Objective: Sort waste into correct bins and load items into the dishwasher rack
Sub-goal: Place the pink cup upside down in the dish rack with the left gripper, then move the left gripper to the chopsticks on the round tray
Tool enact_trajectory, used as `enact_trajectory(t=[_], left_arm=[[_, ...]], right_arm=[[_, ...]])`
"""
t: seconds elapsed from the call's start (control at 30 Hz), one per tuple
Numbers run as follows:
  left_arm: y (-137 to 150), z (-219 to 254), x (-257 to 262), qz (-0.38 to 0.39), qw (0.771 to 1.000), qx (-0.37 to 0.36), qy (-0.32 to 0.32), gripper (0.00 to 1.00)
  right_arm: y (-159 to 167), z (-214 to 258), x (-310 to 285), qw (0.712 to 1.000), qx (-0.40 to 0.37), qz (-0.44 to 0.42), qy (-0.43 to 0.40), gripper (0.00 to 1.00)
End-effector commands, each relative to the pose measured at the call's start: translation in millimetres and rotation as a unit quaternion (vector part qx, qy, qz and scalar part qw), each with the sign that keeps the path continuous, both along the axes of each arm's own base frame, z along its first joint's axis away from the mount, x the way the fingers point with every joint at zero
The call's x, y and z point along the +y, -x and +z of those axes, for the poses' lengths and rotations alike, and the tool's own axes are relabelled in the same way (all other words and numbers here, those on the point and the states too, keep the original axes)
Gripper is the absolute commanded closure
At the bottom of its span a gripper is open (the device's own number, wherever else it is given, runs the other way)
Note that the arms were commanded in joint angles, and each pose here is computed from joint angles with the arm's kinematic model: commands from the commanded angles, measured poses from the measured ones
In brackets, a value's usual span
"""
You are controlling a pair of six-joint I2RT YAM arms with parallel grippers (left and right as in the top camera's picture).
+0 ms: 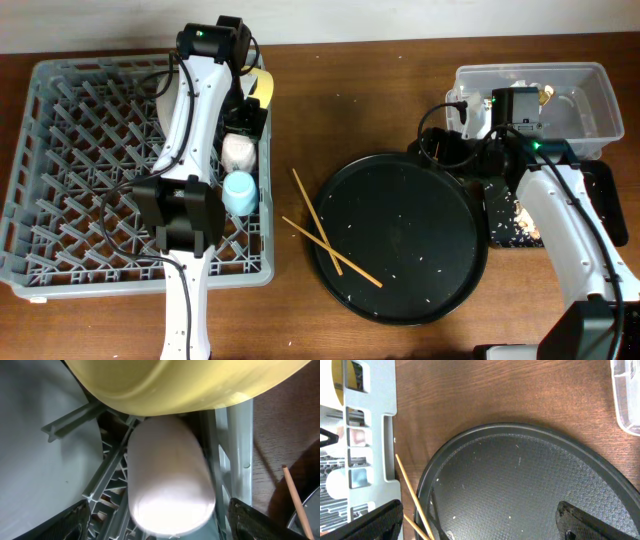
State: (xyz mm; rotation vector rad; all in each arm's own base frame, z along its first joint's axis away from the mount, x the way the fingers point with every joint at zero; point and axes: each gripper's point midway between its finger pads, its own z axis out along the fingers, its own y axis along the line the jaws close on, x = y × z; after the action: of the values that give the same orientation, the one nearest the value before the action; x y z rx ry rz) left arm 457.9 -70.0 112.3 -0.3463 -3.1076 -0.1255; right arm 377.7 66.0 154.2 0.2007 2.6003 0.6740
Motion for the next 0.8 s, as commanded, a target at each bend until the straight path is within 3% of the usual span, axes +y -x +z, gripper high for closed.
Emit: enact_trajectory(t=[0.0,0.23,0.4,0.53,0.77], left_arm=[[-0.7,47.9,-2.3,0.002,0.998,-0.057,0.017,0.13],[35.5,192.3,-8.8,0.005,0.972,-0.219,0.087,0.13],[70.1,256.3,4.8,0.007,0.950,-0.300,0.083,0.13],[75.2,266.6,19.2,0.022,0.946,-0.316,0.069,0.13],[72.0,265.3,46.2,0.061,0.945,-0.316,0.063,0.13]], right_arm=[[5.8,2.6,10.2,0.999,-0.014,0.049,-0.010,0.04],[42.6,-10.3,80.6,0.988,0.018,0.153,0.029,0.27],[70.8,-35.7,124.5,0.971,0.040,0.206,0.113,0.31],[78.3,-66.4,169.4,0.957,0.043,0.263,0.118,0.41],[88.9,-119.2,212.8,0.941,0.088,0.296,0.142,0.43]])
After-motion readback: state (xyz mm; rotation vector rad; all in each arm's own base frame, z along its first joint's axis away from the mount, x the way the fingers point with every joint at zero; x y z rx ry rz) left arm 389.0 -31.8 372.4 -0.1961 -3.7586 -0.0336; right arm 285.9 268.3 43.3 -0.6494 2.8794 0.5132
